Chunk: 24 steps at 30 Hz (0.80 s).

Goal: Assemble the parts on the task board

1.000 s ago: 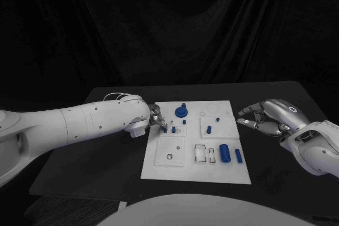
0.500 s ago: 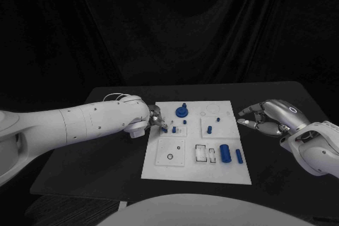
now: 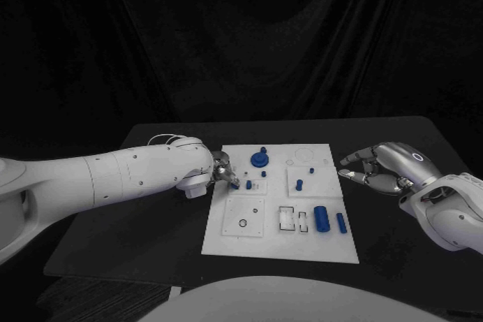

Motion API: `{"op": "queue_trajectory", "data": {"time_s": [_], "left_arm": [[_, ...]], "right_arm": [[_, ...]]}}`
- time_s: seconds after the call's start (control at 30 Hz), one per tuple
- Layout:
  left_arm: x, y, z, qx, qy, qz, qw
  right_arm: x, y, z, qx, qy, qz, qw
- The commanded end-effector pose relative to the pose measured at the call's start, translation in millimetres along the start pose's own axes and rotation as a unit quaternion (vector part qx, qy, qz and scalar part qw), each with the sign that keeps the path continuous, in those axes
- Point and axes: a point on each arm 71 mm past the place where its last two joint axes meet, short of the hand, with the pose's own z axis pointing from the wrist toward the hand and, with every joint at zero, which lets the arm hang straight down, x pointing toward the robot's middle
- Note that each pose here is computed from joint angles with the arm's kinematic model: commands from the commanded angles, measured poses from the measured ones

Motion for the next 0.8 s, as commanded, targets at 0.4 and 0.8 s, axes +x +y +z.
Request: {"op": "queue_trajectory", "data": {"time_s": [0.4, 0.8], "left_arm": [[5.0, 1.3, 2.5, -0.010, 0.019, 0.010, 1.000], [3.5, 3.8, 4.9, -0.023, 0.021, 0.012, 0.999]], "right_arm": [[1.2, -1.7, -2.0, 0.009, 0.003, 0.000, 1.000], [2.3, -1.5, -1.9, 0.009, 0.007, 0.000, 1.000]]}}
